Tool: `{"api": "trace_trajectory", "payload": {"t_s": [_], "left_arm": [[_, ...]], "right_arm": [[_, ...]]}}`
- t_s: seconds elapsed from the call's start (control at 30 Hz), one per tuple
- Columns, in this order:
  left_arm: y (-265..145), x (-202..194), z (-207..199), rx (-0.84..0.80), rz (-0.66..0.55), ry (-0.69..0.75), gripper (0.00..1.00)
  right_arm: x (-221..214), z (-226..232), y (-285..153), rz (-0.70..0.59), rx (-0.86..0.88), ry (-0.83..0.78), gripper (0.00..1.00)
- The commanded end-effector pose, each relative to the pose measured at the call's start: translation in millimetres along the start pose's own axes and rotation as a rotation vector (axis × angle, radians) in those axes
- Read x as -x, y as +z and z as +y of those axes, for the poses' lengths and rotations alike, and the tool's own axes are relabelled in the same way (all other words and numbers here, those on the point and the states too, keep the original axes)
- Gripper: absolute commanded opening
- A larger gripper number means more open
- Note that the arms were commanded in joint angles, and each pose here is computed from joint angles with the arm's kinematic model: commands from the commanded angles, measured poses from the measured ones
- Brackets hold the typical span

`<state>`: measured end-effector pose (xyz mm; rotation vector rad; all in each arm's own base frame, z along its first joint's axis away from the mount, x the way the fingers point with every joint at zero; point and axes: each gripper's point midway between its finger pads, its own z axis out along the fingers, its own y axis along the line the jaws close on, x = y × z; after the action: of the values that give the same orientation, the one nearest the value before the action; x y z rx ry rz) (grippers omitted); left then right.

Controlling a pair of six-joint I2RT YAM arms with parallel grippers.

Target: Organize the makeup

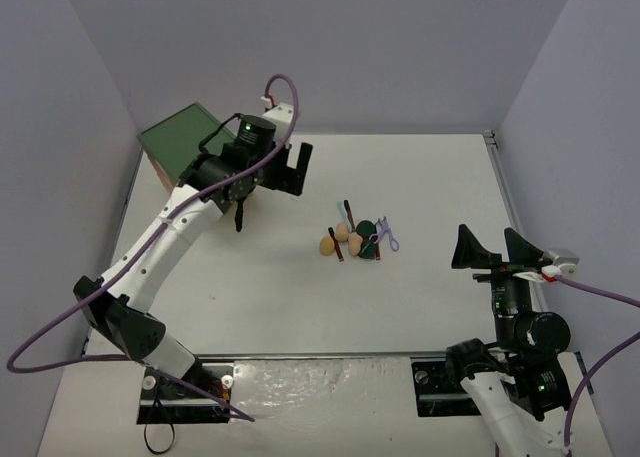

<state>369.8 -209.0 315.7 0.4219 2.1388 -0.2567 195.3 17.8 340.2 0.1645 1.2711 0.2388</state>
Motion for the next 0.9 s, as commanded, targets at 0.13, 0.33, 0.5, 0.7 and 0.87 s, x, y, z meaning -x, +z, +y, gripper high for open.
{"api": "trace_trajectory", "payload": {"t_s": [0.13, 0.33, 0.5, 0.7, 0.87], "left_arm": [[55, -47, -72, -0.034, 0.044, -0.148, 0.96], [111, -93, -101, -0.05, 0.175, -0.138, 0.86], [135, -115, -109, -0.069, 0.234, -0.125, 0.79], [153, -139, -114, -0.08, 0.294, -0.119, 0.71], [161, -155, -117, -0.086, 0.331, -0.12, 0.64]], "right_arm": [[15, 9, 9, -0.059, 0.034, 0.011, 1.0], [15, 10, 8, -0.056, 0.036, 0.011, 1.0], [15, 10, 8, -0.059, 0.037, 0.011, 1.0], [16, 9, 7, -0.06, 0.034, 0.012, 1.0], [15, 9, 7, -0.06, 0.032, 0.011, 1.0]]}}
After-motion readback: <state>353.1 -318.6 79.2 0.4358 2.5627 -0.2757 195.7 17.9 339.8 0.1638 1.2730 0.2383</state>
